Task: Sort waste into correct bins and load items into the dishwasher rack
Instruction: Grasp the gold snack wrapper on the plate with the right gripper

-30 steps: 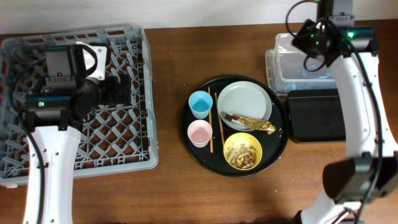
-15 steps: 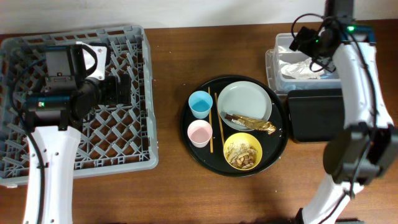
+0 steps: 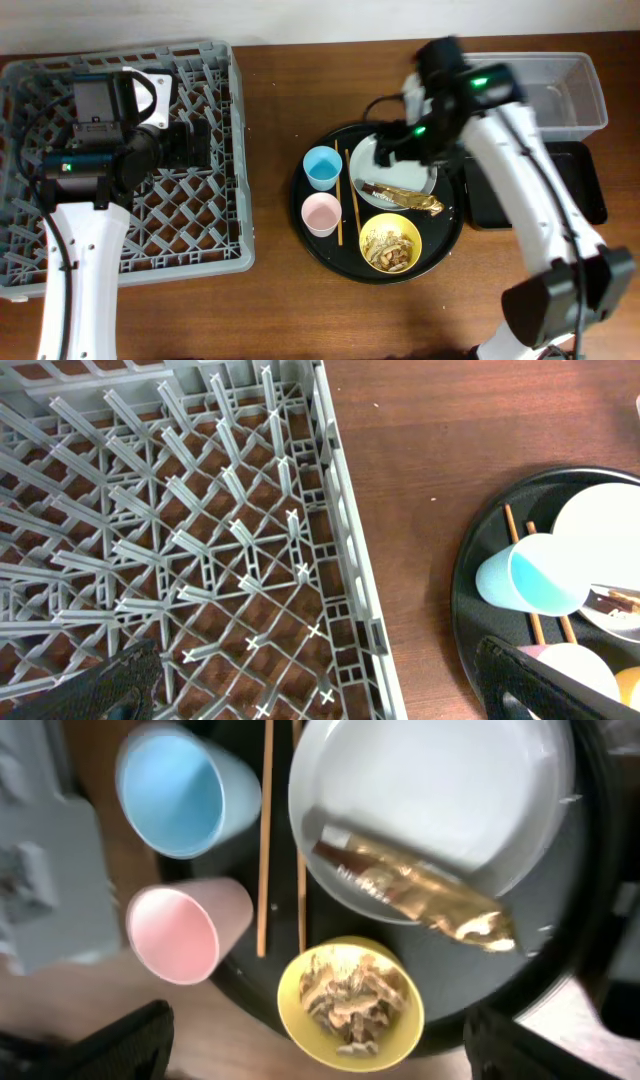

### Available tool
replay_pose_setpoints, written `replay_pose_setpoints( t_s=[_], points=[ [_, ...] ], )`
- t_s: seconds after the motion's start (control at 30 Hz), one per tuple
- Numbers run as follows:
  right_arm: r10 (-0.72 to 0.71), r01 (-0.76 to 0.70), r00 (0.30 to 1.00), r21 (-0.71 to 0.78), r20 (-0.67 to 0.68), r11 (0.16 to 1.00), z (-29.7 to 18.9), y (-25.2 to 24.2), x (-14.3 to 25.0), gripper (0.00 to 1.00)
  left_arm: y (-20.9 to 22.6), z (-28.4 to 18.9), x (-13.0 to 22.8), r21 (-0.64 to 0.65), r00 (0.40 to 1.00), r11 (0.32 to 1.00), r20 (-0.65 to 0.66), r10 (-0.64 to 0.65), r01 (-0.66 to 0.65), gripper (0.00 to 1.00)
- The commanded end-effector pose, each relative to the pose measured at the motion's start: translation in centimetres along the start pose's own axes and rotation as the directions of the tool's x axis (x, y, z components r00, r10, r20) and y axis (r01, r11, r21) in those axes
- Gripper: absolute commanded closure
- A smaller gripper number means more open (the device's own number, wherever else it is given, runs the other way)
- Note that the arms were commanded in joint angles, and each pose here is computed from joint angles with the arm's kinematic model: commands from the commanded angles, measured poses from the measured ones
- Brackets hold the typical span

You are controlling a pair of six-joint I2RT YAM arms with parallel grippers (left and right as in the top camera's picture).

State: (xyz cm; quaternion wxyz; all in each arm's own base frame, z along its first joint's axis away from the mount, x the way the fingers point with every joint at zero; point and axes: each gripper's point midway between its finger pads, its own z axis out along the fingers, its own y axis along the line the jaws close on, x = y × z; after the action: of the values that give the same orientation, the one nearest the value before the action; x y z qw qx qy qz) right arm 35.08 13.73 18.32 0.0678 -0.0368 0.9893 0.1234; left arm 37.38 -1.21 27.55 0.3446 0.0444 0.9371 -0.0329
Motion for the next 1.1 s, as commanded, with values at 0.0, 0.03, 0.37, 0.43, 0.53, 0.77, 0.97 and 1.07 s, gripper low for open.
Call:
replay_pose_setpoints(
  t_s=[0.0,0.03,0.37,0.43,0.53,0.77,0.97,1.07],
  points=[
    [-0.039,0.039,0.999,0.033,0.004,0.999,4.2,0.2,0.0,0.1,-0.1,-0.2,-0.6,0.006,1.0,1.0,0.013,0.012,-0.012,0.01],
    [-0.017,0.016,1.0,0.047,0.018,0.999,5.1,0.0,-0.2,0.11,-0.1,-0.2,-0.6,0.006,1.0,1.0,0.013,0.012,-0.012,0.01],
    [-0.128,0.123,0.991,0.128,0.032,0.984,13.8,-3.5,1.6,0.14,-0.1,-0.2,-0.6,0.006,1.0,1.0,0.013,0.012,-0.012,0.01],
    [-0.158,0.152,0.987,0.128,0.041,0.98,14.2,-3.5,1.6,0.14,-0.1,-0.2,-0.6,0.006,1.0,1.0,0.013,0.012,-0.012,0.01],
    [-0.201,0.194,0.979,0.133,0.041,0.972,14.8,-3.8,1.7,0.18,-0.1,-0.2,-0.6,0.006,1.0,1.0,0.013,0.012,-0.012,0.01],
    [-0.255,0.251,0.967,0.158,0.003,0.955,17.2,-4.8,2.1,0.19,0.0,-0.2,-0.6,0.005,1.0,1.0,0.013,0.012,-0.012,0.01],
    [-0.253,0.25,0.967,0.157,-0.004,0.955,18.3,-5.0,2.0,0.48,0.0,-0.2,-0.6,0.005,1.0,1.0,0.013,0.012,-0.012,0.01],
    [-0.252,0.249,0.968,0.158,-0.003,0.955,18.3,-5.0,2.0,0.8,0.0,-0.2,-0.6,0.005,1.0,1.0,0.013,0.012,-0.012,0.01]
  ],
)
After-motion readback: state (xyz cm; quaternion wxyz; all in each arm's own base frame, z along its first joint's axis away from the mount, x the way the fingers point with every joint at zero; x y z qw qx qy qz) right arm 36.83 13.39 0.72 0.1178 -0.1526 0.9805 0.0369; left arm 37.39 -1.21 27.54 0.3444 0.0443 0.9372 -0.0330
